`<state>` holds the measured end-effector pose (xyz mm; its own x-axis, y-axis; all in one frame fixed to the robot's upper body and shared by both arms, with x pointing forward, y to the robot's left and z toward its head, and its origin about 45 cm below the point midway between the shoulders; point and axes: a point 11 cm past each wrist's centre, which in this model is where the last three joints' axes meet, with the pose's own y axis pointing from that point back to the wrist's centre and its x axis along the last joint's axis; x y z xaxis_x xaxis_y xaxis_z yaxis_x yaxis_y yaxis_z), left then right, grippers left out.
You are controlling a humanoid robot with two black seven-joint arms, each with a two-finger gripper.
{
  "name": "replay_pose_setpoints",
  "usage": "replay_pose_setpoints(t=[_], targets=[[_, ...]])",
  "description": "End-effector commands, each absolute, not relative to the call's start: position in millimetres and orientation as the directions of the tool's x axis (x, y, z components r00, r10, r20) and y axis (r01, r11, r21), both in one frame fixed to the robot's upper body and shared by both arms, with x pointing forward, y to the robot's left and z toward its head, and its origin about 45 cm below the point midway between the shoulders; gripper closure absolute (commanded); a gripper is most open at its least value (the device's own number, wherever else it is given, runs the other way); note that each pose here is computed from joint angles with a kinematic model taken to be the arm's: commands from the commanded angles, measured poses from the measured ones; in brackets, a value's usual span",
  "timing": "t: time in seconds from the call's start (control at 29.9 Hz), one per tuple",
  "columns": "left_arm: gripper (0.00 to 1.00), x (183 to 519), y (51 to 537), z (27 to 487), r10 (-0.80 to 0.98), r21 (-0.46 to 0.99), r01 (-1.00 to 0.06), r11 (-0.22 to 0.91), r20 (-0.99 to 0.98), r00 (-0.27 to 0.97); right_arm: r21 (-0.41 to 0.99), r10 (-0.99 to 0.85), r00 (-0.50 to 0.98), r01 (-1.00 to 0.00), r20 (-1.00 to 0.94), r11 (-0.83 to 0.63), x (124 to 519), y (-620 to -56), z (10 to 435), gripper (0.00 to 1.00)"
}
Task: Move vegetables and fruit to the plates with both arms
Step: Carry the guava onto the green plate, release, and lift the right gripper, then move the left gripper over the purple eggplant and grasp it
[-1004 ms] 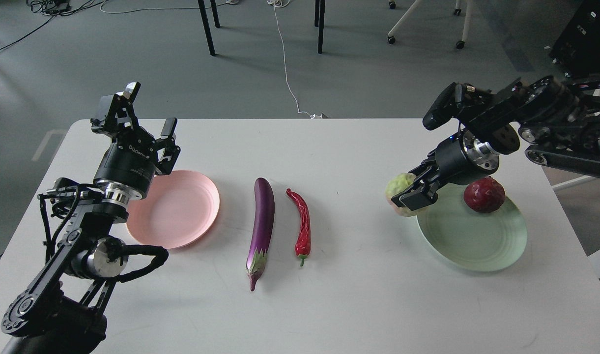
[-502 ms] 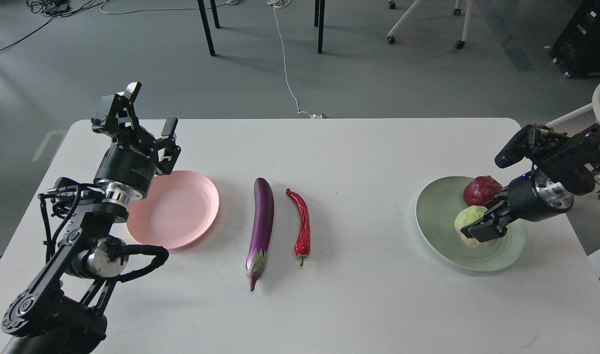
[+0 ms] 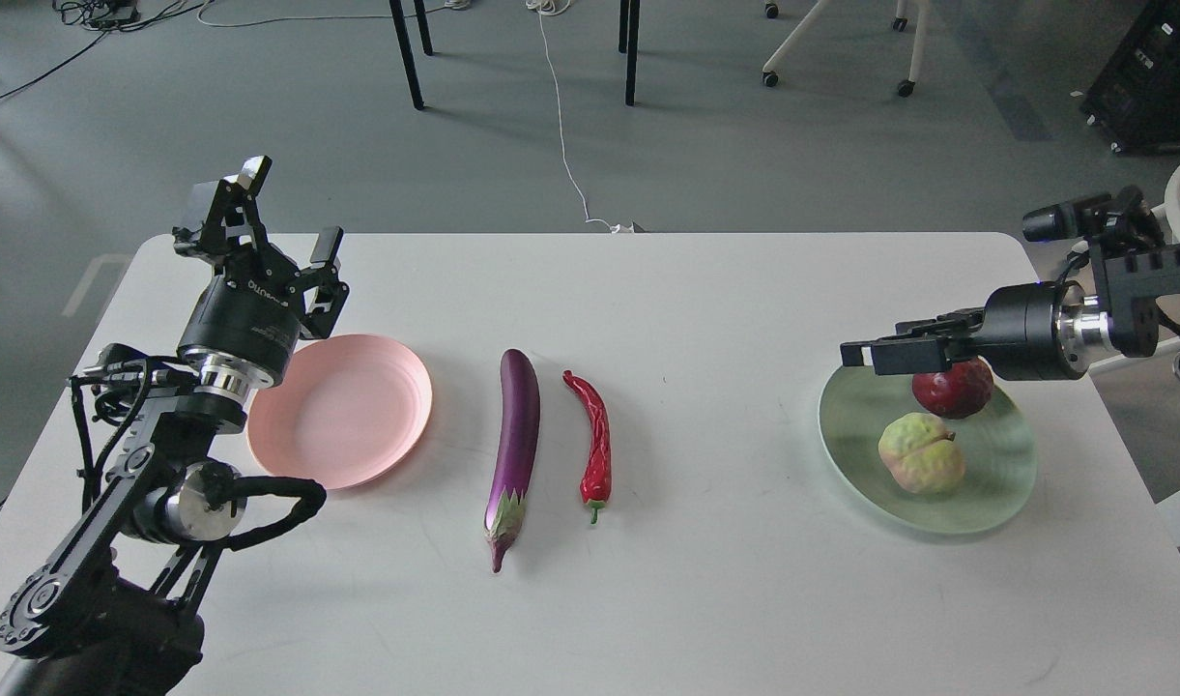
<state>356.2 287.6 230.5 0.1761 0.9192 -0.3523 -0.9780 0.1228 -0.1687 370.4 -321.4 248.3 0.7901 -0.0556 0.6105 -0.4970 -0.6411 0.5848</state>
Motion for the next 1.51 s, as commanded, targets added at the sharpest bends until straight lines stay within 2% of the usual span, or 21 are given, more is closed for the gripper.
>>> replay_pose_setpoints(t=[0.0, 0.07, 0.17, 0.3, 0.37, 0.47, 0.57, 0.64, 0.74, 0.84, 1.14, 1.47], targets=[[0.02, 357, 298, 239, 0.936, -0.187, -0.973, 0.134, -0.299, 0.186, 0.360, -0.512, 0.762, -0.642, 0.397, -0.677, 372, -314, 238, 0.04], [0.02, 358, 300, 243, 0.941, -0.191, -0.970, 0.150, -0.275, 0.199, 0.265, -0.673, 0.713, -0.700, 0.198, -0.663, 371, -302, 225, 0.04], [0.02, 359, 288, 252, 0.941, -0.201, -0.957, 0.211, -0.221, 0.255, 0.137, -0.814, 0.579, -0.803, -0.059, -0.581, 379, -302, 226, 0.04], [0.02, 350, 263, 250, 0.931, -0.177, -0.927, 0.332, -0.099, 0.352, 0.032, -0.854, 0.407, -0.898, -0.324, -0.440, 394, -312, 225, 0.03], [0.02, 344, 246, 246, 0.914, -0.157, -0.903, 0.399, -0.004, 0.405, 0.009, -0.856, 0.358, -0.921, -0.374, -0.389, 399, -324, 226, 0.03], [0.02, 337, 217, 239, 0.846, -0.110, -0.846, 0.522, 0.194, 0.497, -0.003, -0.844, 0.362, -0.920, -0.397, -0.393, 399, -325, 225, 0.03], [0.02, 329, 192, 225, 0.658, 0.003, -0.741, 0.671, 0.458, 0.598, -0.006, -0.842, 0.364, -0.919, -0.398, -0.395, 398, -326, 226, 0.03], [0.02, 327, 185, 211, 0.517, 0.096, -0.690, 0.718, 0.590, 0.620, -0.007, -0.842, 0.365, -0.919, -0.398, -0.395, 398, -327, 227, 0.03], [0.02, 333, 188, 182, 0.295, 0.249, -0.660, 0.709, 0.745, 0.598, -0.007, -0.844, 0.363, -0.920, -0.394, -0.392, 398, -329, 228, 0.03], [0.02, 329, 191, 161, 0.141, 0.342, -0.637, 0.691, 0.800, 0.583, -0.005, -0.847, 0.359, -0.921, -0.391, -0.389, 398, -332, 228, 0.03], [0.02, 334, 189, 148, 0.006, 0.535, -0.617, 0.577, 0.753, 0.658, 0.000, -0.854, 0.356, -0.923, -0.380, -0.385, 396, -337, 229, 0.03], [0.02, 344, 181, 144, -0.036, 0.635, -0.571, 0.520, 0.685, 0.728, 0.004, -0.859, 0.348, -0.926, -0.374, -0.377, 394, -343, 231, 0.03]])
